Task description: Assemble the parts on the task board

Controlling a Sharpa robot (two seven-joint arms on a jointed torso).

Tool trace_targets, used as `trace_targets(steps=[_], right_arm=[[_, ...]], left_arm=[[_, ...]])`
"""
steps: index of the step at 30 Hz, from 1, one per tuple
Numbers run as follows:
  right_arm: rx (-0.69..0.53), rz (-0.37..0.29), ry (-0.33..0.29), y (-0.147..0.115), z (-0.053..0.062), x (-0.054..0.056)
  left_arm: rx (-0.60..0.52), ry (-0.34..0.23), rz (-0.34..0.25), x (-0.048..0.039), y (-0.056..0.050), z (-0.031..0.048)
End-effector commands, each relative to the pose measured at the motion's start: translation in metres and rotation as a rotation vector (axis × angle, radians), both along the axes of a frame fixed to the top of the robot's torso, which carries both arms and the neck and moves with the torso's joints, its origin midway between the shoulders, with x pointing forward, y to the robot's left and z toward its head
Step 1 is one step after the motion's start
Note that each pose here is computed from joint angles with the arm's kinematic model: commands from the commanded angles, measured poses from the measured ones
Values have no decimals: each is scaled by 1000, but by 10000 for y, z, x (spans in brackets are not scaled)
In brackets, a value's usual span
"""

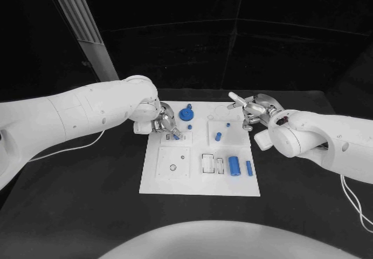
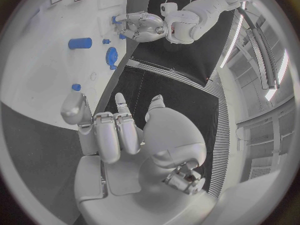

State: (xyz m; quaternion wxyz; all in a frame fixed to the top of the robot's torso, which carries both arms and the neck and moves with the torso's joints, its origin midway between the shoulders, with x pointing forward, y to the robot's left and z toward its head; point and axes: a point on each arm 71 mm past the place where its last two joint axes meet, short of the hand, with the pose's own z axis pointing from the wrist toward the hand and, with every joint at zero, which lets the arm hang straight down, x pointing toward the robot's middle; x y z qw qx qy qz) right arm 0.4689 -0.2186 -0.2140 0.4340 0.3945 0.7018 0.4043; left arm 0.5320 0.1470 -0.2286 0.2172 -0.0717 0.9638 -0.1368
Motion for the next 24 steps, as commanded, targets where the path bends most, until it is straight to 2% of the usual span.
trace_targets(steps=[1,18,24], right_arm=[[1,6,-4,8,10,1],[-2,1,-2,-2,4,7],[-4,1,-1,-7,0,6]], left_arm=[[61,20,5,-34,62,-102],[11,-11,9,-50,49,-86],[6,-15,18,-52,90,-85]])
